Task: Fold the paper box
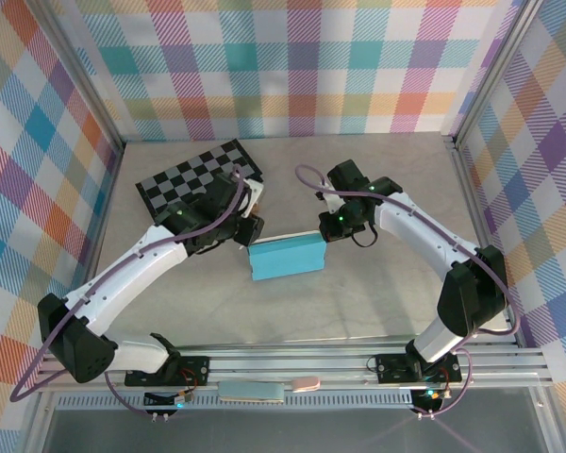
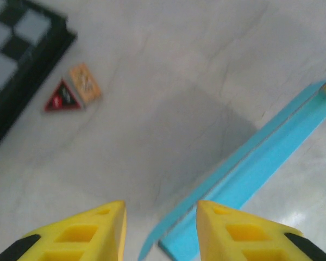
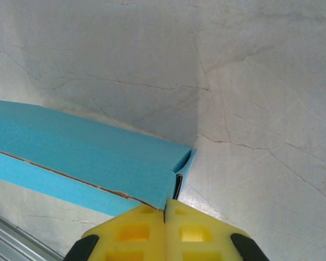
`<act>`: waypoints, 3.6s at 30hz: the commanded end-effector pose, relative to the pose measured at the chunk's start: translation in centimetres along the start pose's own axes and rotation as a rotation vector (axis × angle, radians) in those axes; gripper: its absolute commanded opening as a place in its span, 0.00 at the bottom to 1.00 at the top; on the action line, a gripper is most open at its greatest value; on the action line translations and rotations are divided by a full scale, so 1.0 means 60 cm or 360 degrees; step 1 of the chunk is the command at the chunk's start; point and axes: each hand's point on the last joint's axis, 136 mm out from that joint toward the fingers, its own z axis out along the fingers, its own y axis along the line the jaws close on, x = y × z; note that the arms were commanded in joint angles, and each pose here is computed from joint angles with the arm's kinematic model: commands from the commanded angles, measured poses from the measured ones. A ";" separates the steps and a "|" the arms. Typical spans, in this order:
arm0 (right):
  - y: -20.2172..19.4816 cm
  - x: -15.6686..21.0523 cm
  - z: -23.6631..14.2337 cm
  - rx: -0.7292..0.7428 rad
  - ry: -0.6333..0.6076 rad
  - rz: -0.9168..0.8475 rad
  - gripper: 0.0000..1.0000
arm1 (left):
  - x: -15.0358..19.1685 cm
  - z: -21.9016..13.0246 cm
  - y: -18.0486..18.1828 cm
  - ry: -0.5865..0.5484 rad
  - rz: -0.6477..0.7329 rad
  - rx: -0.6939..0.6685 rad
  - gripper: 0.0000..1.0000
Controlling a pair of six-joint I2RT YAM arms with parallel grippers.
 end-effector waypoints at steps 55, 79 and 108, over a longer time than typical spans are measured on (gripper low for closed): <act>0.006 0.005 -0.014 0.0009 -0.0005 0.0036 0.00 | 0.069 0.066 0.004 0.0516 -0.0222 0.0076 0.11; 0.011 0.015 -0.009 0.0047 -0.0001 0.0024 0.00 | 0.062 0.058 -0.030 0.0715 -0.0584 0.0162 0.00; 0.019 0.017 -0.009 0.0083 -0.0033 0.0015 0.00 | 0.028 0.067 -0.053 0.0860 -0.0930 0.0148 0.00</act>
